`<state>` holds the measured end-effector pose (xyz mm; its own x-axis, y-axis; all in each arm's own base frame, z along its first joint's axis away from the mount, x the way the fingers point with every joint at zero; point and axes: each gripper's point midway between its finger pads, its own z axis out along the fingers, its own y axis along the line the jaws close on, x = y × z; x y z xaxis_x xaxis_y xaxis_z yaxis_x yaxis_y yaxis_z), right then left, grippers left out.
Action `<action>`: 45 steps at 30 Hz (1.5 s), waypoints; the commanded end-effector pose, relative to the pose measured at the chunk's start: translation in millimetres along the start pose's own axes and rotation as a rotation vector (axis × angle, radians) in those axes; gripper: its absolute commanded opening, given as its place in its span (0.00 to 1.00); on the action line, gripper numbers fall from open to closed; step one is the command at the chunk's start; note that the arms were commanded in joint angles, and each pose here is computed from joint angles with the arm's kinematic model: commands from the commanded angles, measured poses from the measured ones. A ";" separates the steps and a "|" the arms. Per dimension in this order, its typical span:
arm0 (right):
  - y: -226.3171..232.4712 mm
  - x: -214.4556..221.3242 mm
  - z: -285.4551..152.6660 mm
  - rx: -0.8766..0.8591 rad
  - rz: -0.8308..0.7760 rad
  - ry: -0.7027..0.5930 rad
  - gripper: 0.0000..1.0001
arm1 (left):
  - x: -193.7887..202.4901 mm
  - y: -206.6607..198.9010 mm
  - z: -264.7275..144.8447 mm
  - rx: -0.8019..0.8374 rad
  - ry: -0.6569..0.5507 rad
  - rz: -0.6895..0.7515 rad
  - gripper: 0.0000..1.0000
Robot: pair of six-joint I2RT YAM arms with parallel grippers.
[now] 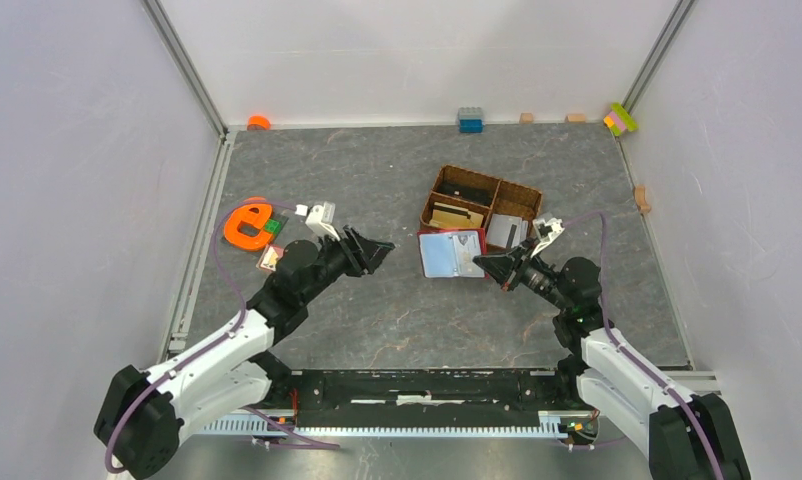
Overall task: Take the credit cards out of the card holder
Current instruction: Remove the credit card from the card holder.
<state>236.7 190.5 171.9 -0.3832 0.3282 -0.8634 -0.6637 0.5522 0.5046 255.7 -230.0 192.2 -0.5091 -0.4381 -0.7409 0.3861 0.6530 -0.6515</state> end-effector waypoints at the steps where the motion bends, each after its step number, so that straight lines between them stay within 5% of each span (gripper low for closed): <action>1: -3.9 -17.7 3.9 0.035 -0.058 -0.034 0.00 | -17.2 -39.1 -8.3 0.177 -0.049 0.095 0.54; 8: 13.1 -22.3 3.1 -0.052 -0.063 -0.058 0.00 | 10.7 -100.4 -11.8 0.475 0.043 0.183 0.49; 14: 36.3 -28.9 -3.3 -0.163 -0.067 -0.109 0.00 | 35.7 -115.3 1.9 0.585 0.175 0.110 0.43; 20: 54.9 -32.0 -10.0 -0.259 -0.047 -0.148 0.00 | 51.2 -125.7 8.7 0.654 0.288 0.070 0.24; 29: 72.2 -28.2 -12.0 -0.357 0.010 -0.129 0.00 | 49.1 -127.9 5.9 0.666 0.279 0.074 0.24; 34: 83.4 -28.4 -14.9 -0.413 0.023 -0.126 0.00 | 47.8 -126.4 6.9 0.660 0.276 0.066 0.35; 45: 100.9 -23.3 -14.8 -0.495 0.038 -0.091 0.00 | 47.0 -139.0 -1.0 0.760 0.286 0.032 0.33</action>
<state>182.8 223.4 220.9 -0.4227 0.4085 -0.8090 -0.8283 0.1881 0.5278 181.2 -337.3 224.8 -0.6348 -0.1550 -0.7570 0.7506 0.1090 -0.6517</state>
